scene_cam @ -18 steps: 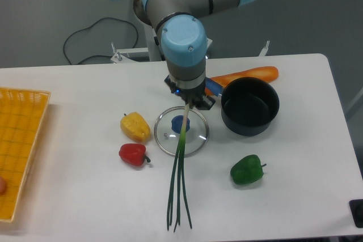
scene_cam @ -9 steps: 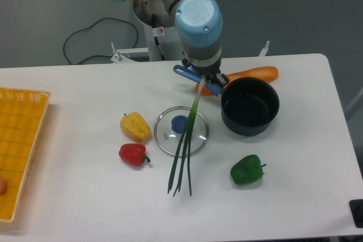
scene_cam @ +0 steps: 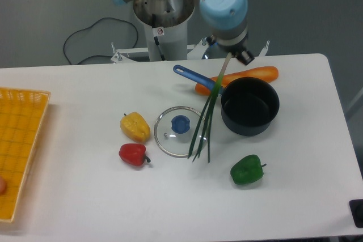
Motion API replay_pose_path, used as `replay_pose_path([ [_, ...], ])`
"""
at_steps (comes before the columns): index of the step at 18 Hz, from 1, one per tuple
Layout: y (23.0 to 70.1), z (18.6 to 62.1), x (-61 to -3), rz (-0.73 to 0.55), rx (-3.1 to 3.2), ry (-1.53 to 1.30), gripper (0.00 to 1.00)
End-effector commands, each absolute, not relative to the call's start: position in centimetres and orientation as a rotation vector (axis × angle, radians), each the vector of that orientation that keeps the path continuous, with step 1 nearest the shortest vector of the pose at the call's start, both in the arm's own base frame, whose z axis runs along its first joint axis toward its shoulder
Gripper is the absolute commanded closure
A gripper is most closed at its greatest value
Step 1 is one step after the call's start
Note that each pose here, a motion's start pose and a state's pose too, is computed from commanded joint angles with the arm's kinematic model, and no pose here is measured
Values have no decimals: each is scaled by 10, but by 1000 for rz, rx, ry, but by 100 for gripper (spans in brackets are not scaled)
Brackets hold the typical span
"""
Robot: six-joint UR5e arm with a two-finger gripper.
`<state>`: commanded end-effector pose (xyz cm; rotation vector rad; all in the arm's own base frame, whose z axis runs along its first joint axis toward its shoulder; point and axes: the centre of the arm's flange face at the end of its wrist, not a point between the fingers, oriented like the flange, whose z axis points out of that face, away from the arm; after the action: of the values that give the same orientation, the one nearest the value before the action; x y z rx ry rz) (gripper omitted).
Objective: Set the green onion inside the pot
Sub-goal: 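Carry the green onions over the black pot and lower them in, then lower the green onions deeper into the pot, pushing them down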
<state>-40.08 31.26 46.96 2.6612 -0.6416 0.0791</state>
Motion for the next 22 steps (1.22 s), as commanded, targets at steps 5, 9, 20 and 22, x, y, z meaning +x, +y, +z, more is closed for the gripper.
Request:
replay_pose_path([
  [5,278,488,-418,47,2492,-722,100],
  [9,259,496,-430,55,2398,-756,100],
  [20,257,496,-441,-7,2320,-766,100],
  [22,257,487,-441,-15,2322,-753,100],
])
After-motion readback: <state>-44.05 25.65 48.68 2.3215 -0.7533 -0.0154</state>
